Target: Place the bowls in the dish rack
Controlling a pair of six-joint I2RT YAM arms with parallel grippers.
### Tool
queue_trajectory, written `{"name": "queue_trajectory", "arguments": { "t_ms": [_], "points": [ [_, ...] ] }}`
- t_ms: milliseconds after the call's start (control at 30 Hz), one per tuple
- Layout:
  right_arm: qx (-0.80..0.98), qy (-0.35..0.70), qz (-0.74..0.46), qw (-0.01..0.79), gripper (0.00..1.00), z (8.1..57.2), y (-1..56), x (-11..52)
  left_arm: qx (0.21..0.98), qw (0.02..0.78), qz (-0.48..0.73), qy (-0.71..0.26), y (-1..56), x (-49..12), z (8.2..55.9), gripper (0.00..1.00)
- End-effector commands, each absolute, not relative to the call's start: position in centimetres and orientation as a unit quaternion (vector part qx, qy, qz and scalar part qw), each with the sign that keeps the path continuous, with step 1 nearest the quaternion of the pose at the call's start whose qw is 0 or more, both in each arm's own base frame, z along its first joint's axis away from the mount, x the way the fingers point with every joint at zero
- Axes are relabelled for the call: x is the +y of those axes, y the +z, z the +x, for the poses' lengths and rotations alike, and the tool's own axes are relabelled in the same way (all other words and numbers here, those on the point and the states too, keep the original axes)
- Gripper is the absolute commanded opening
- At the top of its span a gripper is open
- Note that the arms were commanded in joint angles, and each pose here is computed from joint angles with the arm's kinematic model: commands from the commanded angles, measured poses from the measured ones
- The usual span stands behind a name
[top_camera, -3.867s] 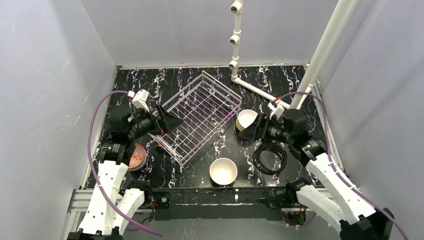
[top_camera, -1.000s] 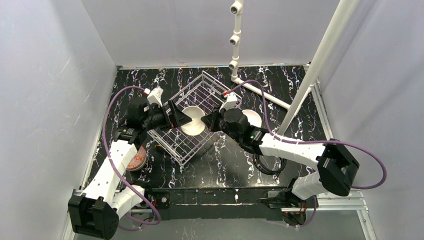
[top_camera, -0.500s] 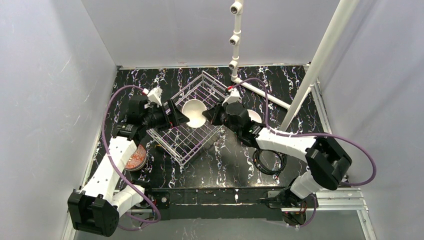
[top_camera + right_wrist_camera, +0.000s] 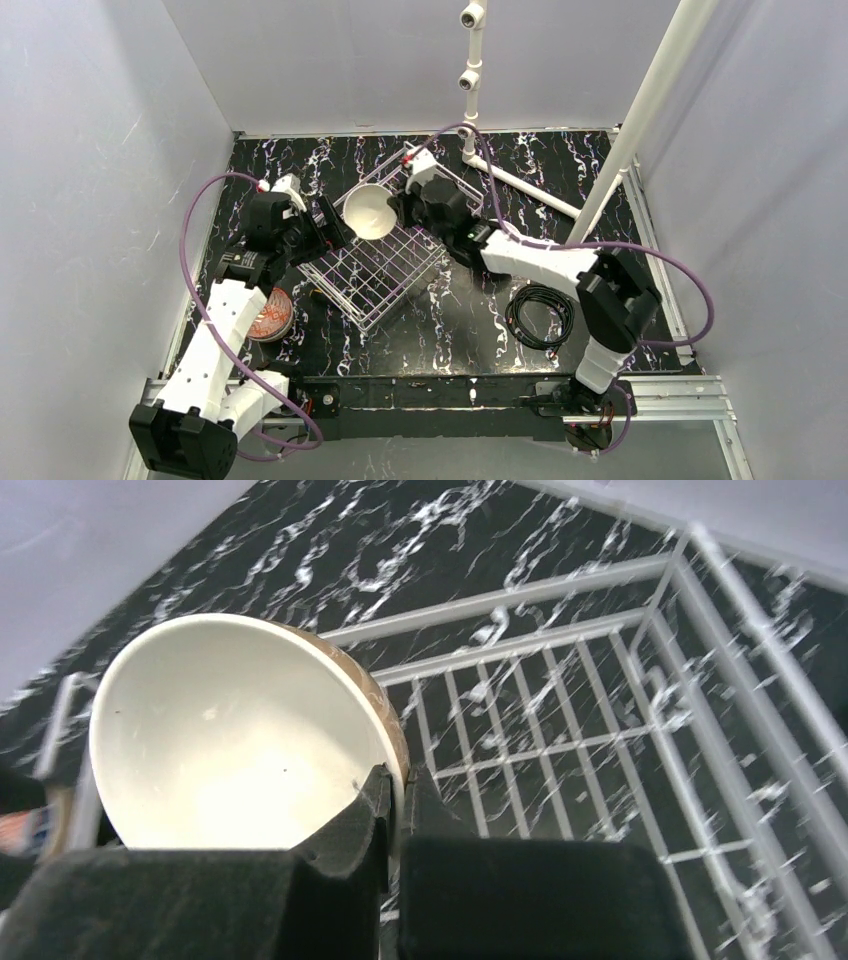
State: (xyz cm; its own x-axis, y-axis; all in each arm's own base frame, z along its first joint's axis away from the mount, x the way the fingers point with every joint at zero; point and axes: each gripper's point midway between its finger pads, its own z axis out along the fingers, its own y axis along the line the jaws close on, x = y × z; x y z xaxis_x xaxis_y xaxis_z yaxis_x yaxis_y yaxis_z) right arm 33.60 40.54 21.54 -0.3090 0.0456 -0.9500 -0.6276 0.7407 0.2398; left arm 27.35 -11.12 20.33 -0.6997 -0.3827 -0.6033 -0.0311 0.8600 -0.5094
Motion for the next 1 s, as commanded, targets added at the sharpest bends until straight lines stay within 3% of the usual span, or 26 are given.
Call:
{"name": "queue_trajectory", "arguments": {
  "t_ms": [0,367,833,867,967],
  "points": [
    [0.698,0.194,-0.252,0.642,0.01,38.2,26.2,41.2,0.894,0.380,-0.160,-0.177,20.0,-8.3,25.8,0.95],
    [0.642,-0.109,-0.316,0.690,0.01,45.3,25.5,38.2,0.909,0.348,-0.171,-0.155,18.2,-7.4,23.0,0.97],
    [0.584,-0.266,-0.363,0.675,0.01,48.4,24.8,37.7,0.914,0.307,-0.213,-0.156,15.0,-7.6,22.2,0.97],
    [0.584,-0.268,-0.365,0.674,0.01,48.4,24.6,37.8,0.914,0.306,-0.214,-0.156,15.0,-7.6,22.2,0.97],
    [0.587,-0.275,-0.372,0.664,0.01,48.0,23.5,38.2,0.915,0.306,-0.206,-0.166,14.9,-8.0,22.1,0.78]
  ]
}}
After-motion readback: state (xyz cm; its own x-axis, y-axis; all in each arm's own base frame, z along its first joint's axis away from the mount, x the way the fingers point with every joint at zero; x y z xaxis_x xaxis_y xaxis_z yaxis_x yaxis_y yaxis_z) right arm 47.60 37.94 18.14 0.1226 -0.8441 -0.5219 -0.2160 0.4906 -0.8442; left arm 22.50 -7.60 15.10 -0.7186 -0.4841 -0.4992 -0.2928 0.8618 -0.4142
